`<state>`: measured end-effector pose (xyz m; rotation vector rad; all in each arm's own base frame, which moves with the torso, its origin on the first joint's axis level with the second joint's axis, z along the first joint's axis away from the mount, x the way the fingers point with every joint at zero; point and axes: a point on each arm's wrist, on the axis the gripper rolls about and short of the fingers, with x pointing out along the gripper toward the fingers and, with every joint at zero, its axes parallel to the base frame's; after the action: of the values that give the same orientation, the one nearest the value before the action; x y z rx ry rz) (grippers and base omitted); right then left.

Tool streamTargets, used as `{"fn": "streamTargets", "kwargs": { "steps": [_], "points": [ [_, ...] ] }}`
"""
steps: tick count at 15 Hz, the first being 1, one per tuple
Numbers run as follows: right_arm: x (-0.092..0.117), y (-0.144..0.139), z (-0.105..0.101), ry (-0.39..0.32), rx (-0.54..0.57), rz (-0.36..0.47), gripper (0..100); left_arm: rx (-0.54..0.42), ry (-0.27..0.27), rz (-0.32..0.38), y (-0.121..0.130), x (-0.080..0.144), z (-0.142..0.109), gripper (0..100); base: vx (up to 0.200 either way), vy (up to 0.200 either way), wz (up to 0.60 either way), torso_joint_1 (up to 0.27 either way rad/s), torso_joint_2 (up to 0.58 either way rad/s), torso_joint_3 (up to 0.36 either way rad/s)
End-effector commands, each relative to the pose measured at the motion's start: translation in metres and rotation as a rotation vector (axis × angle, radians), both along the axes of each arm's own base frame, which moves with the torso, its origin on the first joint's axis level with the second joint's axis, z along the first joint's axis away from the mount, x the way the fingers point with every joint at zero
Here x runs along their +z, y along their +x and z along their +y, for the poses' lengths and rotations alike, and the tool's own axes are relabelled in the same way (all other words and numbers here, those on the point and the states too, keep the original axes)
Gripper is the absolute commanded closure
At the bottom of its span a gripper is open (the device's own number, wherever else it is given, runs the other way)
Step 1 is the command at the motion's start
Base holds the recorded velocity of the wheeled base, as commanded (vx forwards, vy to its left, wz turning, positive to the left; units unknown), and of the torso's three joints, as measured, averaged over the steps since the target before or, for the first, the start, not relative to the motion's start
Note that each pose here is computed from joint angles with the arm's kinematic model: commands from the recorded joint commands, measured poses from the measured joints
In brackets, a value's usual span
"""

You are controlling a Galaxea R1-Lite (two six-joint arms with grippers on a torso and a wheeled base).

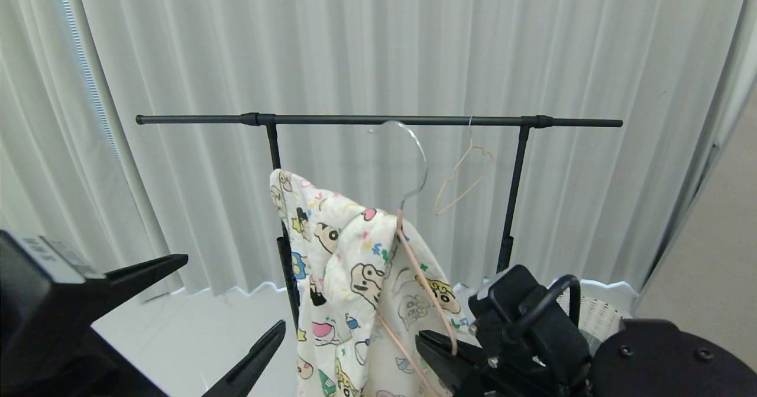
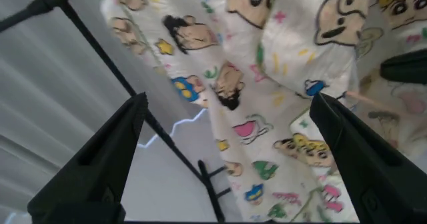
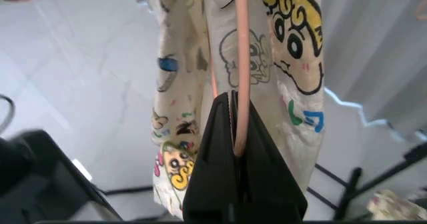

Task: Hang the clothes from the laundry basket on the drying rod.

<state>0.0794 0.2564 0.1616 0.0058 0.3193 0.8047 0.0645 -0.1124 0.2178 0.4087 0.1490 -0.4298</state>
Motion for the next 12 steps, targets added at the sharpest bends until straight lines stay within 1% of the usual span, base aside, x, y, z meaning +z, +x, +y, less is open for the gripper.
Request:
{"fn": "streamTargets", "kwargs": {
  "steps": [1,2,3,4,5,8,9,10,12],
  "points": [
    [-0.004,-0.006,-0.023,-0.027,0.019,-0.003,100,-0.045,-0.046,-0.033,-0.009,0.004,0.023,0,0.000,0.000,0.00,0.000,0.00,0.000],
    [-0.014,-0.018,-0.041,-0.079,0.097,-0.007,100,-0.142,-0.034,-0.039,-0.011,0.003,0.029,0,0.000,0.000,0.00,0.000,0.00,0.000],
    [-0.017,-0.022,-0.048,-0.099,0.131,-0.012,100,-0.171,-0.018,-0.038,-0.011,0.001,0.030,0,0.000,0.000,0.00,0.000,0.00,0.000],
    [-0.021,-0.030,-0.058,-0.129,0.201,-0.025,100,-0.253,0.036,-0.037,-0.011,-0.005,0.030,0,0.000,0.000,0.00,0.000,0.00,0.000],
    [-0.025,-0.036,-0.062,-0.148,0.246,-0.033,100,-0.327,0.063,-0.031,-0.012,-0.009,0.028,0,0.000,0.000,0.00,0.000,0.00,0.000],
    [-0.033,-0.055,-0.061,-0.193,0.362,-0.042,100,-0.549,0.114,0.011,-0.012,-0.019,0.019,0,0.000,0.000,0.00,0.000,0.00,0.000],
    [-0.035,-0.058,-0.059,-0.202,0.379,-0.039,100,-0.605,0.135,0.020,-0.011,-0.021,0.015,0,0.000,0.000,0.00,0.000,0.00,0.000],
    [-0.036,-0.059,-0.058,-0.208,0.388,-0.038,100,-0.630,0.147,0.027,-0.011,-0.023,0.012,0,0.000,0.000,0.00,0.000,0.00,0.000],
    [-0.039,-0.066,-0.055,-0.222,0.423,-0.037,100,-0.674,0.187,0.077,-0.008,-0.033,0.005,0,0.000,0.000,0.00,0.000,0.00,0.000]
  ]
}}
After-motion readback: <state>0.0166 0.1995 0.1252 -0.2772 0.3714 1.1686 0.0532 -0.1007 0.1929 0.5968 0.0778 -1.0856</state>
